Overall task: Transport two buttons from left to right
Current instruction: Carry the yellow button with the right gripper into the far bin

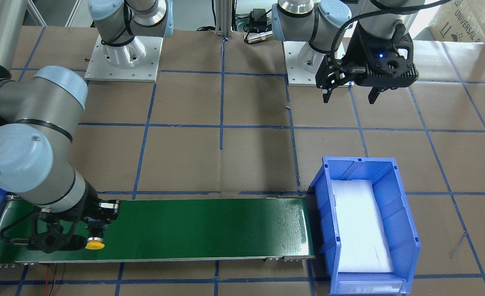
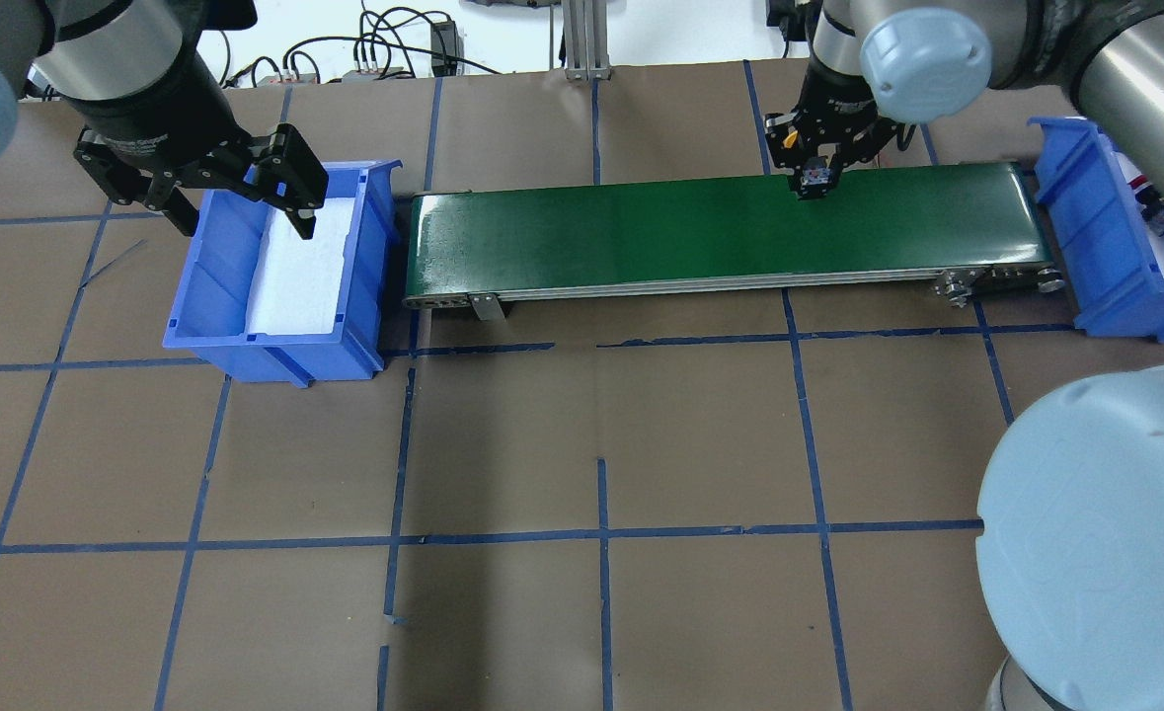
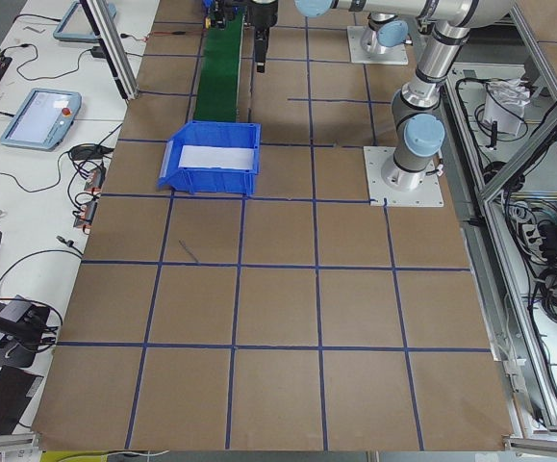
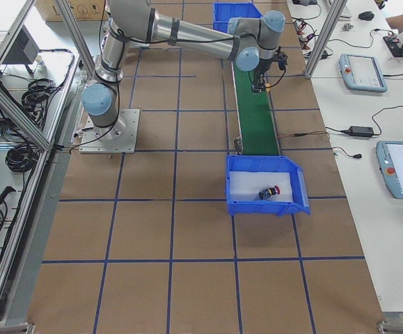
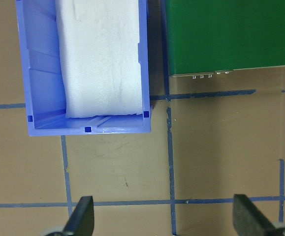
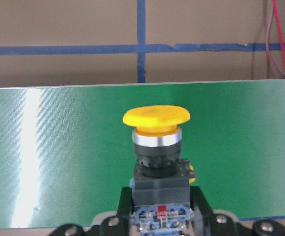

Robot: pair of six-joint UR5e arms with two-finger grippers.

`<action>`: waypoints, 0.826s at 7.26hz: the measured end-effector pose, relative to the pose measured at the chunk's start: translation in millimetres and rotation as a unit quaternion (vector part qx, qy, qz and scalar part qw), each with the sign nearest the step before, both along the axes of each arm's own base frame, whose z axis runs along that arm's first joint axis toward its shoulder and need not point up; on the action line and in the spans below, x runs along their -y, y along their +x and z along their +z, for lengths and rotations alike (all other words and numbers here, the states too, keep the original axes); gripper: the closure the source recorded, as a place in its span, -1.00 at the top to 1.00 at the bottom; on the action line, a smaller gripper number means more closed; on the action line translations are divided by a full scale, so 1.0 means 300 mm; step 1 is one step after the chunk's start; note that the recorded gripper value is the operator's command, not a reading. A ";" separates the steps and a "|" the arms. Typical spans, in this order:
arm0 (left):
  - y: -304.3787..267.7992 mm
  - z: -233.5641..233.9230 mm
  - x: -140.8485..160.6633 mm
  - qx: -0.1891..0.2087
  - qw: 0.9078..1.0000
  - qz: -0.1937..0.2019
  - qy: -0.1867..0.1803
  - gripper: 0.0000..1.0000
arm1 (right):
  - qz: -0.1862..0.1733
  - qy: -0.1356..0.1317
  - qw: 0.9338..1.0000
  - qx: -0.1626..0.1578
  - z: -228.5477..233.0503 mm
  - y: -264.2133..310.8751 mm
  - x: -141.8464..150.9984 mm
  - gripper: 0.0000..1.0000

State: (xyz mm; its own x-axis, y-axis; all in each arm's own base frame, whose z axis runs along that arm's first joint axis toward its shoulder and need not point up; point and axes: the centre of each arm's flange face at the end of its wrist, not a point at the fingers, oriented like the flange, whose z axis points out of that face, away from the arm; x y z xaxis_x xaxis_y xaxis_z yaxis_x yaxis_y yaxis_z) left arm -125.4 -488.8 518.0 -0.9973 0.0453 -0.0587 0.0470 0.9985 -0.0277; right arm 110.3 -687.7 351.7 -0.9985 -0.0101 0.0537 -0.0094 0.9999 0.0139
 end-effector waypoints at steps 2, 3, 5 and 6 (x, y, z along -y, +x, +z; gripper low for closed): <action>-0.001 0.000 0.000 0.000 1.000 0.000 0.000 1.00 | 0.019 -0.008 1.000 -0.013 0.129 -0.243 0.034 -0.45; -0.001 0.000 0.000 0.000 1.000 0.000 0.000 1.00 | 0.023 -0.011 1.000 -0.014 0.157 -0.410 0.036 -0.45; -0.001 0.002 0.001 0.000 1.000 0.000 -0.001 1.00 | 0.055 -0.008 0.998 -0.014 0.166 -0.784 0.007 -0.45; 0.001 0.002 0.001 0.000 1.000 0.000 -0.001 1.00 | 0.074 -0.002 0.997 -0.012 0.147 -0.963 -0.024 -0.45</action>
